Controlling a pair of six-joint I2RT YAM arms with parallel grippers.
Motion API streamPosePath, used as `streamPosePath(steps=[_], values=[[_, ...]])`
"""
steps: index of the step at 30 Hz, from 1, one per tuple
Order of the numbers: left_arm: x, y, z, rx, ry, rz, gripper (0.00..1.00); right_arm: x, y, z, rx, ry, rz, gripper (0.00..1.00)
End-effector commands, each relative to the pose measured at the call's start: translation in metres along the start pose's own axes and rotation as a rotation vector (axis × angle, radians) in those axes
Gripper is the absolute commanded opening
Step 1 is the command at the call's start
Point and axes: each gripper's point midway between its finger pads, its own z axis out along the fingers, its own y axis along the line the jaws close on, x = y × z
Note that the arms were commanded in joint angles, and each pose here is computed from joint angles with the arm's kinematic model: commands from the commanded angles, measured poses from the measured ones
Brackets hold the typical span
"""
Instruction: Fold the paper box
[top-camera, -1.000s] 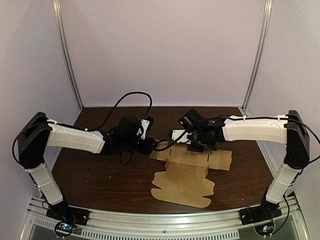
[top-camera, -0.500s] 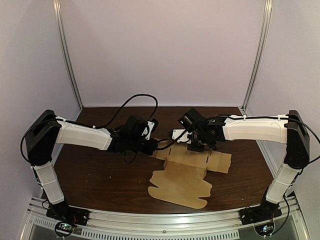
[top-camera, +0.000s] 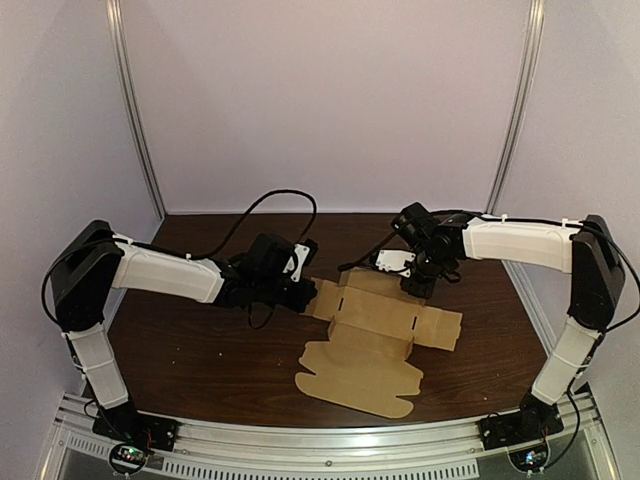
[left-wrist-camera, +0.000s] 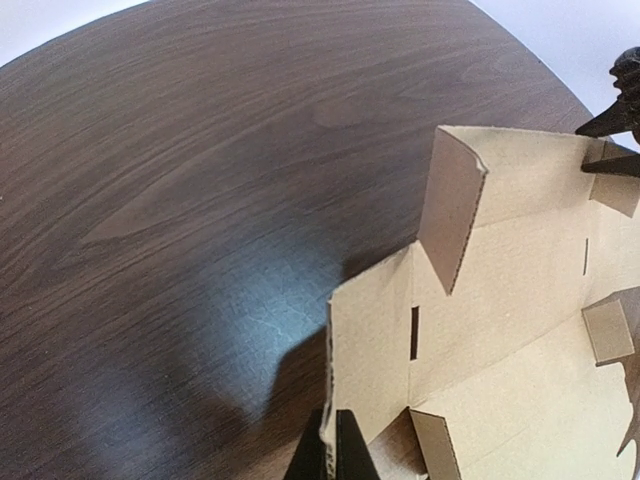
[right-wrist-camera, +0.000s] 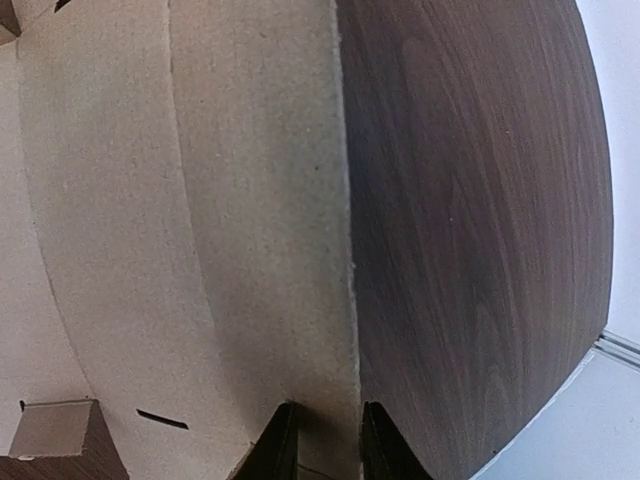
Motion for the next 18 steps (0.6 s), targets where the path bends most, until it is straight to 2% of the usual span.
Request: streamPosePath(steps=[1,6,11,13,16,18], values=[[-0.011,-0.005,-0.004,0.025,-0.049,0.015,0.0,-0.005,0.016,-0.013,-0.104,-0.036,0.025,0.22],[-0.013,-0.004,-0.006,0.024,-0.07,0.018,0.0,-0.009,0.035,-0.017,-0.245,-0.043,0.04,0.24],[-0.014,-0.001,-0.01,0.007,-0.088,0.024,0.0,-0.013,0.044,-0.018,-0.347,-0.041,0.089,0.21],[-0.016,0.0,-0.011,-0.002,-0.098,0.025,0.0,-0.014,0.041,-0.018,-0.351,-0.039,0.107,0.19],[-0.018,0.003,-0.013,-0.017,-0.105,0.026,0.0,-0.015,0.037,-0.017,-0.351,-0.028,0.119,0.11],[-0.018,0.005,-0.013,-0.03,-0.11,0.027,0.0,-0.013,0.037,-0.016,-0.361,-0.01,0.124,0.1]])
